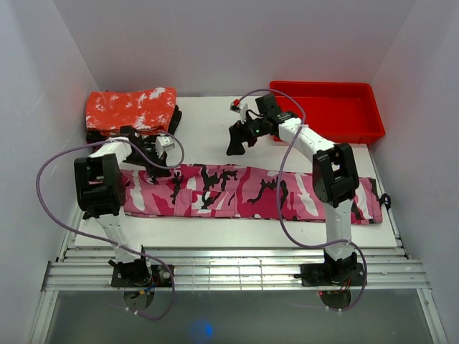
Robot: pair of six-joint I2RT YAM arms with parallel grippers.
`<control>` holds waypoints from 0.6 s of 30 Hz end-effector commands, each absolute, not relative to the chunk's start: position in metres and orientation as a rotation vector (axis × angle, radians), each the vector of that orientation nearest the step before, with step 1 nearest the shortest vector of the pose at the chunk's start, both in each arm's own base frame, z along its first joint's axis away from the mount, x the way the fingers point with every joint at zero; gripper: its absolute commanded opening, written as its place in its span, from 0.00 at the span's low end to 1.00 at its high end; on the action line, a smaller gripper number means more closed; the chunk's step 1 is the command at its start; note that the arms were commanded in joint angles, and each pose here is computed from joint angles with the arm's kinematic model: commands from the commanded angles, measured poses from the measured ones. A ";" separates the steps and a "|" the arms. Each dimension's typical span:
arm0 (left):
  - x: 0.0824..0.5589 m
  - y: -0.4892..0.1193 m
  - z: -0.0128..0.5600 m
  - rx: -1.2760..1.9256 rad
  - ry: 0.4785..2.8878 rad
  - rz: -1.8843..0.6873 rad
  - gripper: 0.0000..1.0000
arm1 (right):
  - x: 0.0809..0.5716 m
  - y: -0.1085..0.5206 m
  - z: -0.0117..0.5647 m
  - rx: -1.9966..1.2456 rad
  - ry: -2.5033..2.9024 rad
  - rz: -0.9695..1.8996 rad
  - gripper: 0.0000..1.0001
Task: Fold and stack the trousers
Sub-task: Fold the trousers
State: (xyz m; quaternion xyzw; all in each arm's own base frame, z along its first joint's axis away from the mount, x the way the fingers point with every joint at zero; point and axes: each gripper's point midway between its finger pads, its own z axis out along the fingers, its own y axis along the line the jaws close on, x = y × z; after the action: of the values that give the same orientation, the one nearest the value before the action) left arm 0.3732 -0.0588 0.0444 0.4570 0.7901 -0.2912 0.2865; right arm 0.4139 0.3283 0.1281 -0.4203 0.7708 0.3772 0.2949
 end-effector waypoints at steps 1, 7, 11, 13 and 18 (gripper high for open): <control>0.365 -0.070 0.088 1.341 1.899 -0.682 0.02 | 0.423 0.344 0.148 -1.123 1.973 1.051 1.00; 0.327 -0.072 0.082 1.435 1.793 -0.520 0.00 | 0.416 0.361 0.144 -1.116 1.958 1.116 0.72; 0.308 -0.069 0.069 1.545 1.710 -0.354 0.00 | 0.398 0.378 0.139 -1.113 1.965 1.183 0.61; 0.291 -0.068 0.056 1.604 1.679 -0.318 0.00 | 0.388 0.384 0.132 -1.117 1.980 1.197 0.58; 0.276 -0.068 0.037 1.641 1.703 -0.316 0.00 | 0.346 0.405 0.106 -1.170 2.054 1.234 0.44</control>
State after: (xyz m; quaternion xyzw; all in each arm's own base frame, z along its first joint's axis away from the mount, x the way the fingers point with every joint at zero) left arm 0.2740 -0.0695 0.0390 0.6170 0.6819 -0.1477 0.3641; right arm 0.3706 0.3877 0.1103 -0.4199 0.7542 0.4363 0.2539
